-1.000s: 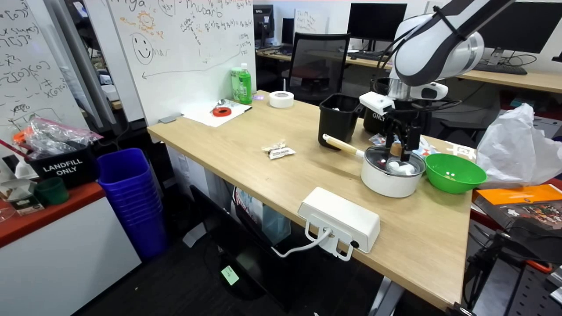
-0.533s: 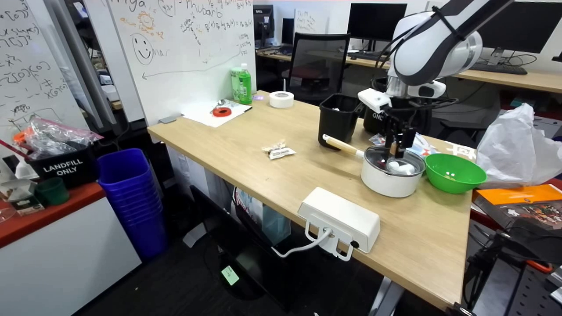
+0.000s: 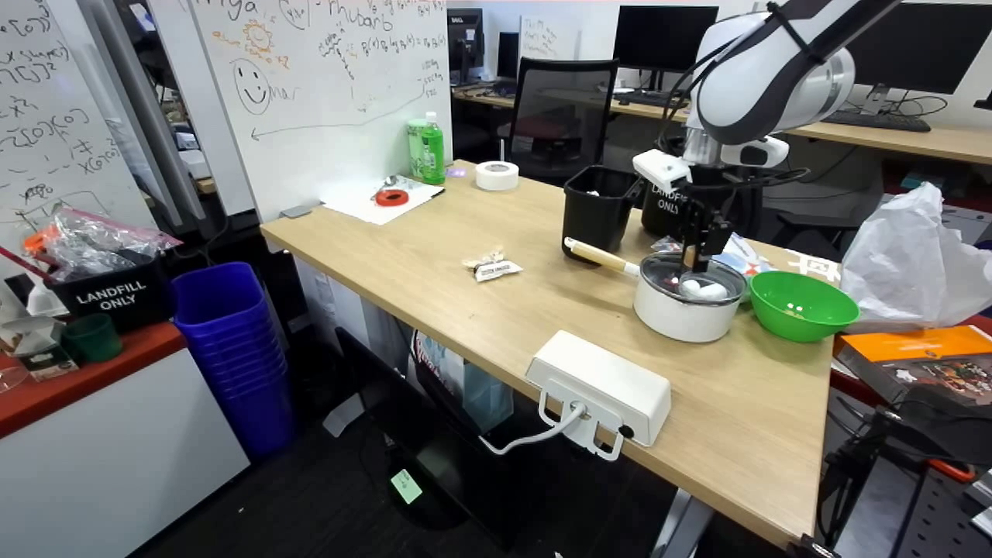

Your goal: Uncover the white pot

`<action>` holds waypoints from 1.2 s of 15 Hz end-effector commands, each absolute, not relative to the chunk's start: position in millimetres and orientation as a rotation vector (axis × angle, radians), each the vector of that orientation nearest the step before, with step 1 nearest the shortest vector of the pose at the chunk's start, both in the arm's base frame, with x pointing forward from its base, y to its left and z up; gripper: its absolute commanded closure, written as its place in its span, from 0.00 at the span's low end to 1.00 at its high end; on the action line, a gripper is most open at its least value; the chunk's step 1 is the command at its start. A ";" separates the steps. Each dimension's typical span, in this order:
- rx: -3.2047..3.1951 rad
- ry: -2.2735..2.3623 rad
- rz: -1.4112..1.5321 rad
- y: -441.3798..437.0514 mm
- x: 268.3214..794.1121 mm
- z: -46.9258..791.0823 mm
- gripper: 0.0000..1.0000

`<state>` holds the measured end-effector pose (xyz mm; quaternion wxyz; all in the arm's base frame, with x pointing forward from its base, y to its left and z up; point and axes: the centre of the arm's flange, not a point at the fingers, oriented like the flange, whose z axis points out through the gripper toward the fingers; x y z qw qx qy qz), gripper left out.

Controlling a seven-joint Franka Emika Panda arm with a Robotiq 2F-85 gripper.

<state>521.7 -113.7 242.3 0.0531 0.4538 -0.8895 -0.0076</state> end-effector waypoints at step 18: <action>1.706 -2.542 -0.007 8.6 495.2 291.6 0.84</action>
